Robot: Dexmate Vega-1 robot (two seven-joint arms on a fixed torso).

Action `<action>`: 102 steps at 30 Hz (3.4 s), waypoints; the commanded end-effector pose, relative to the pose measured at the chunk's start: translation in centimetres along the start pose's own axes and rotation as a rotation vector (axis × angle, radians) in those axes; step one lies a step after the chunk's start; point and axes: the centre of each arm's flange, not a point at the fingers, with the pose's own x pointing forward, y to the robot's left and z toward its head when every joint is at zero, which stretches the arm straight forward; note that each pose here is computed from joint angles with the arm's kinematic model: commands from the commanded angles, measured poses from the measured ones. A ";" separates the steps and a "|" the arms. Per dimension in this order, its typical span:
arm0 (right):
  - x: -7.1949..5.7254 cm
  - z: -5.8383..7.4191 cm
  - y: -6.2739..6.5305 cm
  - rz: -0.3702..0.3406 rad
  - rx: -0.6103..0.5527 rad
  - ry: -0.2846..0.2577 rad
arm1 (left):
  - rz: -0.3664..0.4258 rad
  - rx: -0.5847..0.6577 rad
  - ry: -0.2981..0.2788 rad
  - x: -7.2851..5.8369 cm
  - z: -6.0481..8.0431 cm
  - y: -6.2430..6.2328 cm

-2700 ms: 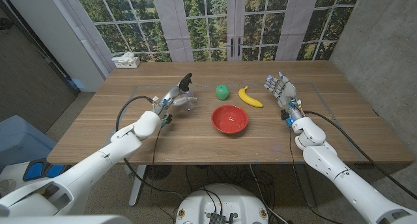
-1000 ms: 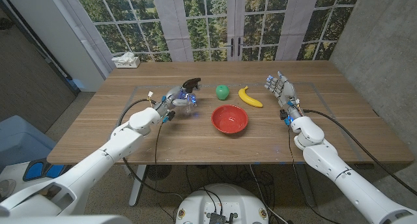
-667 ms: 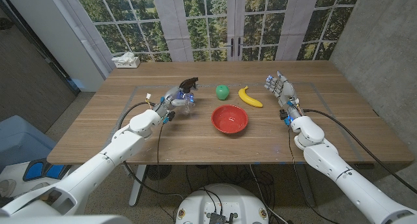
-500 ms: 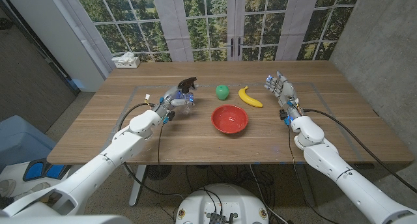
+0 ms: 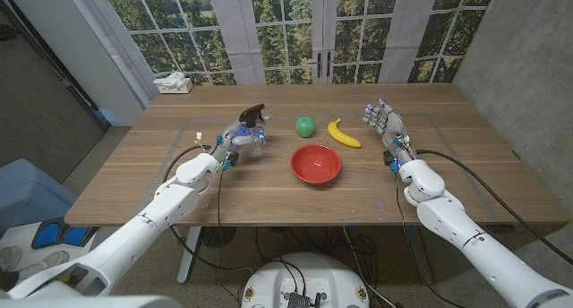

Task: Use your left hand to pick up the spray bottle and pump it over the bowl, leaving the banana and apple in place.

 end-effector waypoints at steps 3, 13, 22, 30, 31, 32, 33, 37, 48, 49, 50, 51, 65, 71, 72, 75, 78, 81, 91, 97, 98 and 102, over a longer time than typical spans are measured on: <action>0.2 -0.2 0.1 0.003 0.000 0.003 | -0.010 -0.035 -0.031 0.0 1.1 0.4; 0.4 -0.3 0.2 0.005 0.009 -0.002 | -0.013 -0.011 -0.042 -0.4 2.2 0.5; 0.5 -0.3 0.3 0.012 0.013 -0.009 | -0.021 -0.001 -0.039 -0.8 3.0 0.6; 0.4 -0.5 0.4 0.015 0.018 -0.011 | -0.047 0.007 -0.028 -1.1 3.4 0.3; 0.3 -0.5 0.4 0.016 0.020 -0.012 | -0.052 0.006 -0.026 -1.1 3.5 0.3; 0.3 -0.6 0.4 0.017 0.020 -0.011 | -0.063 0.015 -0.025 -1.1 3.6 0.2; 0.2 -0.6 0.4 0.017 0.025 -0.013 | -0.061 0.013 -0.027 -1.2 3.7 0.1; 0.0 -0.7 0.4 0.014 0.029 -0.018 | -0.096 0.016 -0.022 -1.0 4.1 -0.3; -0.7 -0.8 0.3 0.007 0.040 -0.030 | -0.158 0.026 -0.020 -1.2 5.0 -1.2; -0.8 -0.8 0.3 0.009 0.038 -0.032 | -0.165 0.025 -0.022 -1.3 5.0 -1.3; -0.8 -0.8 0.3 0.006 0.038 -0.033 | -0.168 0.033 -0.020 -1.3 5.1 -1.3; -0.9 -0.8 0.3 0.006 0.040 -0.034 | -0.171 0.033 -0.020 -1.4 5.2 -1.4; -2.1 -1.0 0.3 0.002 0.054 -0.055 | -0.256 0.056 -0.005 -2.1 6.2 -2.5; -2.7 -1.0 0.4 -0.006 0.058 -0.065 | -0.288 0.067 0.000 -2.2 6.4 -2.8; -2.8 -1.0 0.4 -0.010 0.057 -0.066 | -0.296 0.065 0.000 -2.2 6.5 -2.9; -3.1 -0.9 0.5 -0.013 0.060 -0.073 | -0.313 0.068 0.003 -2.2 6.5 -3.0; -3.3 -0.8 0.5 -0.012 0.056 -0.078 | -0.324 0.065 -0.007 -2.2 6.6 -3.2; -3.5 -0.8 0.6 -0.017 0.059 -0.080 | -0.345 0.068 -0.006 -2.3 6.8 -3.5; -4.2 -0.6 0.8 -0.022 0.056 -0.096 | -0.397 0.064 0.019 -2.6 6.9 -4.1; -4.4 -0.5 0.9 -0.025 0.059 -0.102 | -0.420 0.078 0.025 -3.0 7.1 -4.3; -4.5 -0.5 1.0 -0.029 0.058 -0.104 | -0.431 0.082 0.025 -3.0 7.2 -4.3; -4.8 -0.5 1.0 -0.031 0.055 -0.110 | -0.458 0.096 0.036 -3.1 7.4 -4.6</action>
